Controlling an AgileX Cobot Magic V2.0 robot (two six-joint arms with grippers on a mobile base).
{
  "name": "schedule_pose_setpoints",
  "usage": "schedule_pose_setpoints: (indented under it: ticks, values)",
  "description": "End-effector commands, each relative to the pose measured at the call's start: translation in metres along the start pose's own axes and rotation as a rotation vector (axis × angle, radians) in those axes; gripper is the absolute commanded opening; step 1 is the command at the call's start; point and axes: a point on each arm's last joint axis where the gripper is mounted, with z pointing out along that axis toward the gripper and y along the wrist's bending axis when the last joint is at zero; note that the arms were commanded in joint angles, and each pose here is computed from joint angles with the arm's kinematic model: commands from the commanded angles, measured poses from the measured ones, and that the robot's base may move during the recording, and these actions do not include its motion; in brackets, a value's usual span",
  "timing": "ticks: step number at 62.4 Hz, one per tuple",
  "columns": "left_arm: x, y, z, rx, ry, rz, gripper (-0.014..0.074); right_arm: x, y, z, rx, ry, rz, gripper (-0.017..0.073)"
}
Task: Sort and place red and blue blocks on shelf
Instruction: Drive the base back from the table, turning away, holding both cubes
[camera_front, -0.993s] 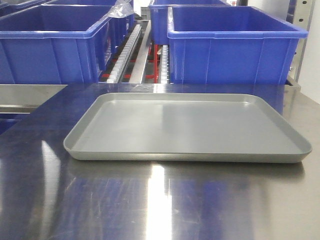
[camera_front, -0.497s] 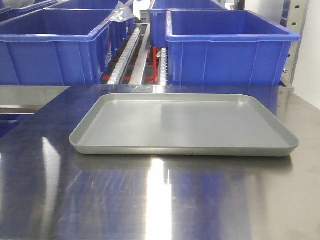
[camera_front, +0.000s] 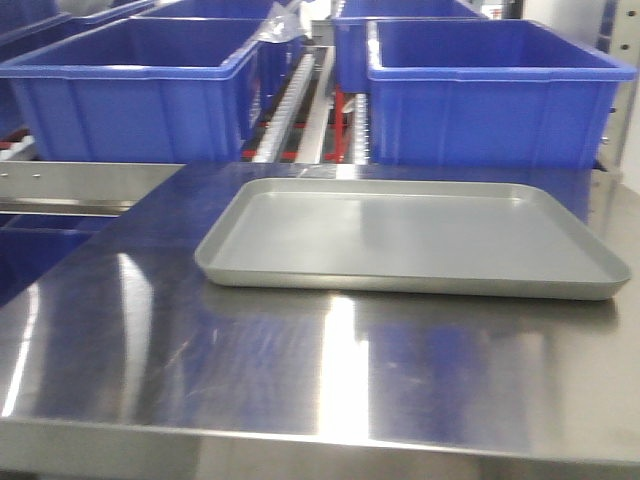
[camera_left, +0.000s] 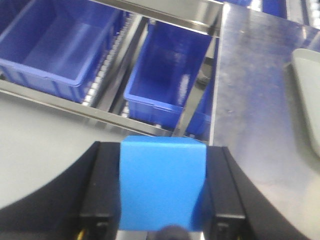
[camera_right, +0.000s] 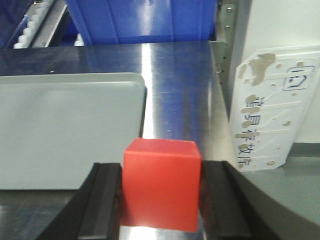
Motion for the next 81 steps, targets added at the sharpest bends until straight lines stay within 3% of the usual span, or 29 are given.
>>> schedule_pose_setpoints:
  ticks: [1,81]
  values:
    - [-0.0153,-0.005,-0.0038,0.037,-0.097,0.003,0.0125,-0.0167,0.0014,-0.0034,-0.005,-0.118,-0.011,0.0049]
    - [-0.0153,-0.005,-0.0038,0.037,-0.097,0.003,0.0125,-0.0167,0.0014,-0.0034,-0.005,-0.118,-0.011,0.0049]
